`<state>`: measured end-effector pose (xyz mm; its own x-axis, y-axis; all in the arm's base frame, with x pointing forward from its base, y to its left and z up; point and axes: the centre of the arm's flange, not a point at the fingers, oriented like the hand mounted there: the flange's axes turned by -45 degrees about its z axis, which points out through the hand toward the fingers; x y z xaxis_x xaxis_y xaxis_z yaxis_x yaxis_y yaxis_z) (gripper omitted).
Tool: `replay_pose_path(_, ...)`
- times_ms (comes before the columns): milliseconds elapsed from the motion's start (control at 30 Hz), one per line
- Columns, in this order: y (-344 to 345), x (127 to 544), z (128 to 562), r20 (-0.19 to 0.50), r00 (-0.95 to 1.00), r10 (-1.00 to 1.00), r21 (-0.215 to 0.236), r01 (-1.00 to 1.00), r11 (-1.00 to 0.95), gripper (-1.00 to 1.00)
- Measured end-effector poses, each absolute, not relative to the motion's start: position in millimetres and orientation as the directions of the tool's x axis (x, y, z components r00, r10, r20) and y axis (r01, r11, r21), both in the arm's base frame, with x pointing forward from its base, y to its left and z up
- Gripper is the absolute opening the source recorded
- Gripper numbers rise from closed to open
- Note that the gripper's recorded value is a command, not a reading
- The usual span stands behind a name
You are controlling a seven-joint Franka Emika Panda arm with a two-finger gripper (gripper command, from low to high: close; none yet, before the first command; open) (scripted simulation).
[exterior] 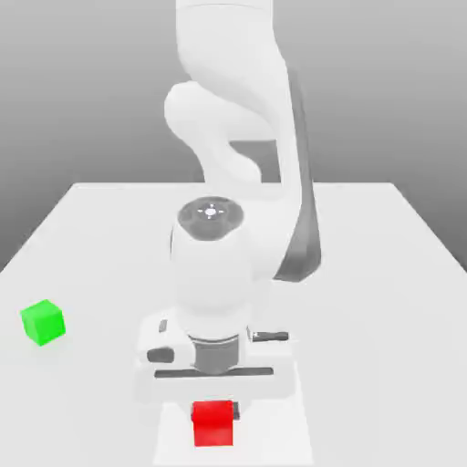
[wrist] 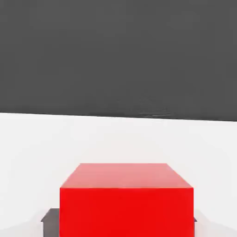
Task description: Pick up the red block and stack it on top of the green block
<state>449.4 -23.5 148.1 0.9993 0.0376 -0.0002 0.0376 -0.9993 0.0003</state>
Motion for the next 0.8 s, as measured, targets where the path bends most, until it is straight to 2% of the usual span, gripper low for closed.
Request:
replay_pose_path(167,-24,449,200,0.0,0.999,0.036,0.0,0.036,-0.999,-1.0)
replay_pose_path(333,-116,424,220,0.0,0.986,-0.169,0.009,-0.169,-0.986,-1.0)
replay_pose_path(567,-253,338,235,0.001,0.859,-0.513,0.012,-0.513,-0.858,-1.0)
replay_pose_path(800,-331,235,242,0.0,0.663,-0.748,0.001,-0.748,-0.663,-1.0)
